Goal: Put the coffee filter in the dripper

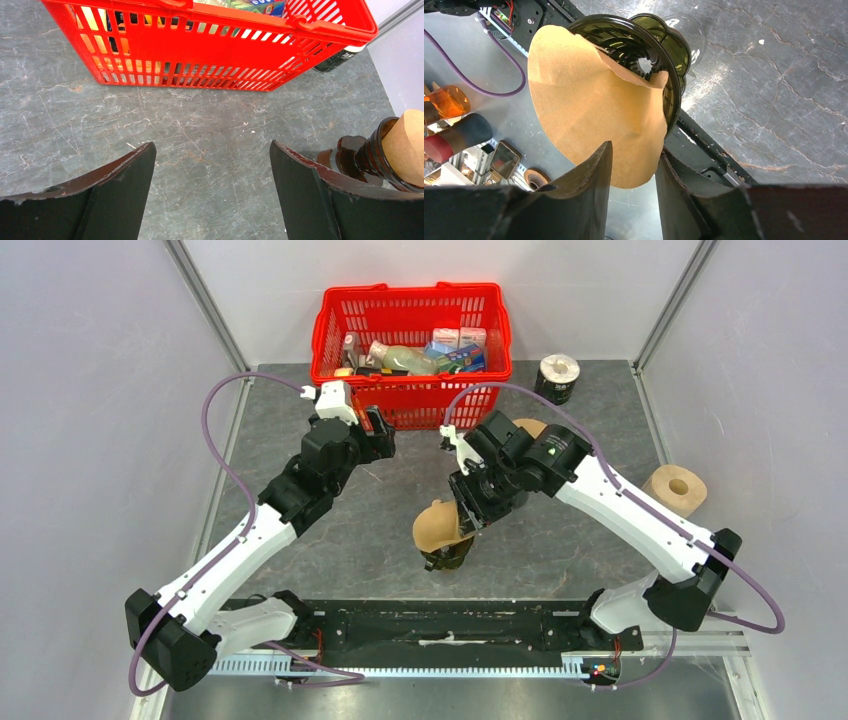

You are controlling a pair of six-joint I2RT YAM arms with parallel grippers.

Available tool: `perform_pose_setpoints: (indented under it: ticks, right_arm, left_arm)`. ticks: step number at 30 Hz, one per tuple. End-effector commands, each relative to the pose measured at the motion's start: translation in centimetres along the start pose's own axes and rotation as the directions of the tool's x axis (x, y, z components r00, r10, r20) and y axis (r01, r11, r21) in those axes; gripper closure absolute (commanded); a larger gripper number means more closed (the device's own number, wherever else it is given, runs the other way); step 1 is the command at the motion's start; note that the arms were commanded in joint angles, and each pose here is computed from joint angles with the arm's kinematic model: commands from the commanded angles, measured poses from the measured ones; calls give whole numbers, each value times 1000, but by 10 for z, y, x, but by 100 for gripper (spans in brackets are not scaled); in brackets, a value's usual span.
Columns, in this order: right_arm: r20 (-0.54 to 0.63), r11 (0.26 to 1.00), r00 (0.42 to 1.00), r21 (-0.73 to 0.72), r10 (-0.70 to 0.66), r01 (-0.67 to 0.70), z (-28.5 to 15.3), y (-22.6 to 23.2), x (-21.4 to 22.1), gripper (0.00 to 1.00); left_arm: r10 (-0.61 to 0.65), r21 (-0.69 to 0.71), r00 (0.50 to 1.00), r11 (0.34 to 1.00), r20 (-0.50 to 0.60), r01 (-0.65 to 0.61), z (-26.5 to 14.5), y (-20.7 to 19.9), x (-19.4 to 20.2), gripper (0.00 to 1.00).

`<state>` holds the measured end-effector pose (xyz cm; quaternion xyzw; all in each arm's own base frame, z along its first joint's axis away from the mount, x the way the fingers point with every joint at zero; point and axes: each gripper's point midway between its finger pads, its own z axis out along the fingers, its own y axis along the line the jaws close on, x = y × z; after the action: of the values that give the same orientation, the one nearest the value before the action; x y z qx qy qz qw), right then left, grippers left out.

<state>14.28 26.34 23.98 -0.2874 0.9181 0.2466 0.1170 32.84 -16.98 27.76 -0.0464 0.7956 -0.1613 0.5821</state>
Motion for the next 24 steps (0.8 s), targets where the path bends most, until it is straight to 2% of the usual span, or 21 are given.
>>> perform_pose_setpoints:
  ticks: [1, 8, 13, 18, 24]
  right_arm:
    - [100, 999, 994, 24, -38, 36, -23, 2, -11, 55]
    - [236, 992, 970, 123, -61, 32, -60, -9, -20, 52]
    - [306, 995, 947, 55, -93, 80, -70, 8, -33, 58]
    - [261, 991, 961, -69, -93, 115, -50, 31, -41, 65]
    - [141, 984, 976, -44, -163, 171, -15, 32, -37, 70]
  left_arm:
    - [-38, 12, 999, 999, 13, 38, 1, -3, -3, 9]
    - [-35, 17, 999, 999, 8, 35, 2, -3, -2, 9]
    - [-34, 13, 999, 999, 9, 34, 1, -2, 0, 9]
    - [-33, 9, 999, 999, 13, 33, 0, 0, 0, 8]
    - [-30, -3, 999, 1000, 19, 30, 0, 3, 0, 8]
